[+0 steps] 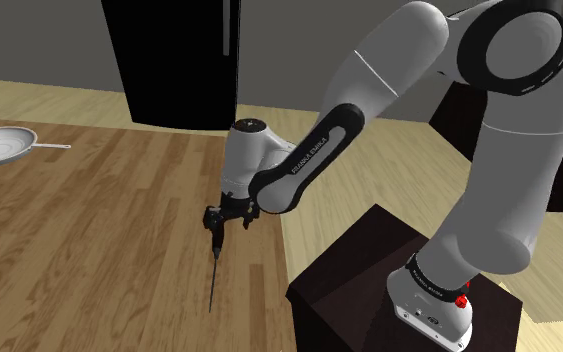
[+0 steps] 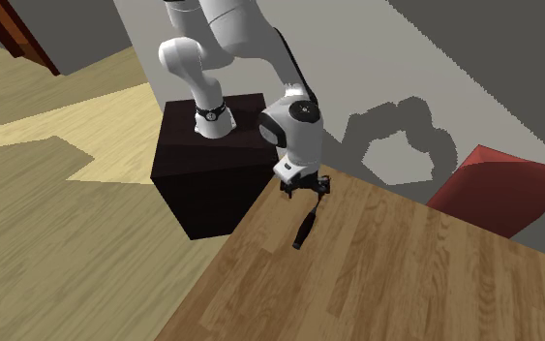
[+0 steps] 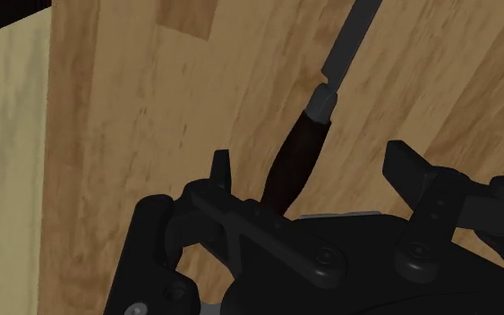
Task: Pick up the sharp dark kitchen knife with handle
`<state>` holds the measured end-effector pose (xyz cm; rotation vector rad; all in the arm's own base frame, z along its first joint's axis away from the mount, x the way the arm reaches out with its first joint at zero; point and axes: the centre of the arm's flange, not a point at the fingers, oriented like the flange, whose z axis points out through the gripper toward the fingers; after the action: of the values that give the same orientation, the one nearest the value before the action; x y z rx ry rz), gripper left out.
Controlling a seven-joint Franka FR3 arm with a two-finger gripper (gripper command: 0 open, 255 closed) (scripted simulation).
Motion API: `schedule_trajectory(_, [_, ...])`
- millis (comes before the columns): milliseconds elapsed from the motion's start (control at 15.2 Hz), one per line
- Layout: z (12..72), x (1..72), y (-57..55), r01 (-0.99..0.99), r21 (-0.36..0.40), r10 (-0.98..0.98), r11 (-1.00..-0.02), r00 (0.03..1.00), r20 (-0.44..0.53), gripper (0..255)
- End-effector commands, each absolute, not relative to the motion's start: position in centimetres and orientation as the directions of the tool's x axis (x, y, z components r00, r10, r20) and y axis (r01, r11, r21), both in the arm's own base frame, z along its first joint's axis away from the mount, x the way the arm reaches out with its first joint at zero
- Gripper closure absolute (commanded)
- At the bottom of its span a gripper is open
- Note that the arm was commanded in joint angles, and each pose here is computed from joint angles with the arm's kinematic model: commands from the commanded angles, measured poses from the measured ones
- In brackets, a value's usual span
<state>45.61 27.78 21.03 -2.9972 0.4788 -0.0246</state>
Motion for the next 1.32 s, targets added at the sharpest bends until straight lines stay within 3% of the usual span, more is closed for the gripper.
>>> schedule_trajectory(0, [18.7, 46.0, 29.0, -0.326, -0.107, -0.327, -0.939, 0.945, -0.012, 0])
schedule_trajectory(858, [11.3, 47.1, 31.1, -0.35, -0.108, -0.349, -0.931, 0.937, -0.028, 0])
schedule_trajectory(924, [11.3, 47.1, 31.1, -0.35, -0.108, -0.349, -0.931, 0.937, -0.028, 255])
schedule_trajectory(1254, [11.3, 47.1, 31.1, -0.35, -0.108, -0.349, -0.931, 0.937, -0.028, 255])
